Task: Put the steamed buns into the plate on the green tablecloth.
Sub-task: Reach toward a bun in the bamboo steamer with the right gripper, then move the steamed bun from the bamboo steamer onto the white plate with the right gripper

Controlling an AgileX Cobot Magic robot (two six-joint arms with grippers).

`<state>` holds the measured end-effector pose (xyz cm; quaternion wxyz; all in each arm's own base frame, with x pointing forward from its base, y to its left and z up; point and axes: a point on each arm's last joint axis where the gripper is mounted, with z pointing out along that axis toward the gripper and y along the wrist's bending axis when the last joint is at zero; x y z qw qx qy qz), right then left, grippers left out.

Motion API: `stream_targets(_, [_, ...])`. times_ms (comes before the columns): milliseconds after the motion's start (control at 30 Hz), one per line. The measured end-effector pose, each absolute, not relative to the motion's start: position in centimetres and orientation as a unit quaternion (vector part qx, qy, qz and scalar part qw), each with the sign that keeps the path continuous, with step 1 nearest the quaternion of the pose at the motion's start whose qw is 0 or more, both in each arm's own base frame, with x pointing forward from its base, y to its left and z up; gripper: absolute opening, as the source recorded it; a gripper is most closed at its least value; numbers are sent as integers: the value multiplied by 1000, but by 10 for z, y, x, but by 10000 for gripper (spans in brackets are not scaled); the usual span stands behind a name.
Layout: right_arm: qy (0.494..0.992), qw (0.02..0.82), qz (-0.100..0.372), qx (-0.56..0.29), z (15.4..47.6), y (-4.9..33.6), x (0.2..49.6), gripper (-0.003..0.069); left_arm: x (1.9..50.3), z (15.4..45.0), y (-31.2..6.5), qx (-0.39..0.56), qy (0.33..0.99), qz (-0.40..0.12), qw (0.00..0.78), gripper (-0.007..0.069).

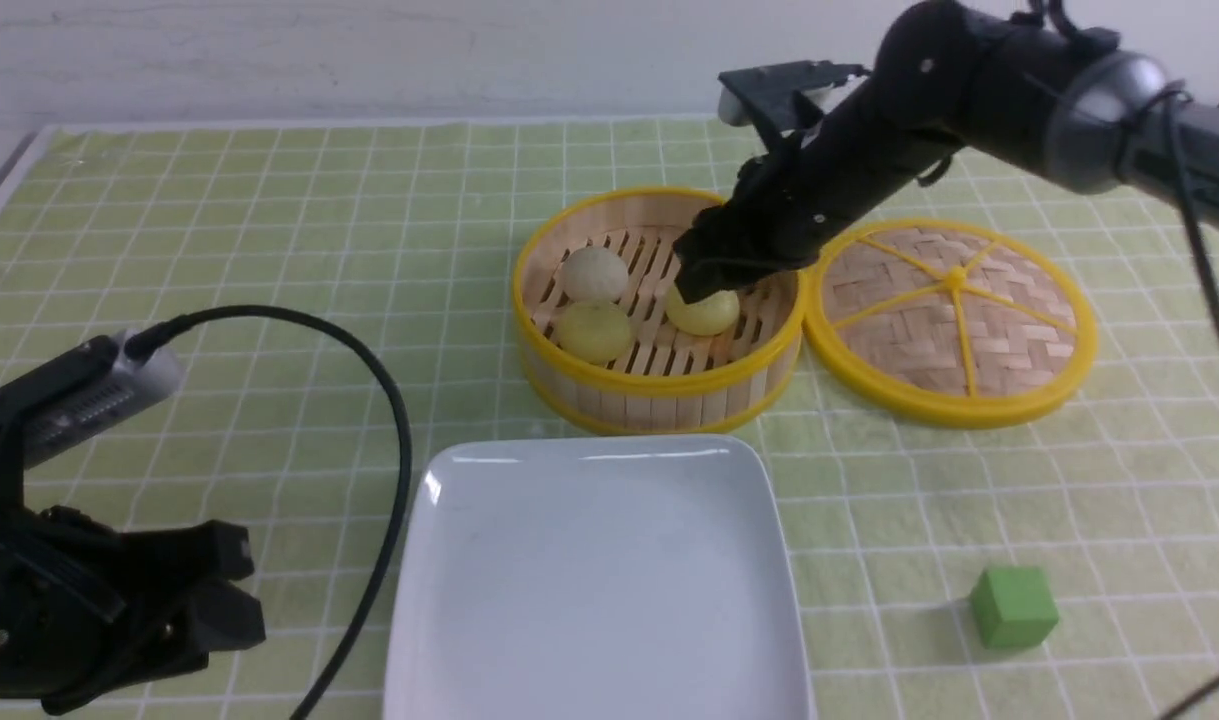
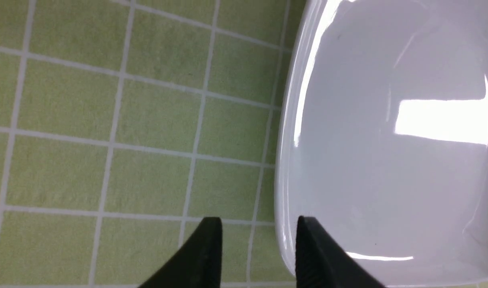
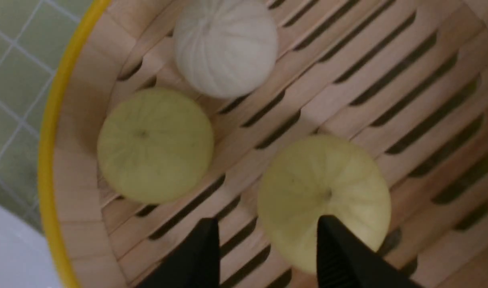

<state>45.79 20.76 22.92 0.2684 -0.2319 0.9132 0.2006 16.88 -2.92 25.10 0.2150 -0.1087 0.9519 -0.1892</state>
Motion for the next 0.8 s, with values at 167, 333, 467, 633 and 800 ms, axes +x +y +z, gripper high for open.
stream_targets(167, [912,284,160,-247,209,207,475,345,169,251,-29,-110,951,-190,218,297])
stream_targets(333, [914,282,158,-243,194,208,480,312,170,251,-29,-110,951,-190,219,297])
stream_targets(467, [914,279,164,-243,199,209,478,113,170,251,-29,-110,951,-190,220,297])
stream_targets(633, [919,249,174,-251,239,204,458,13,170,251,-29,-110,951,-190,220,297])
stream_targets(800, [915,214,189,-285,334,186,397,13,171,252,-29,-112,949,-189,226,297])
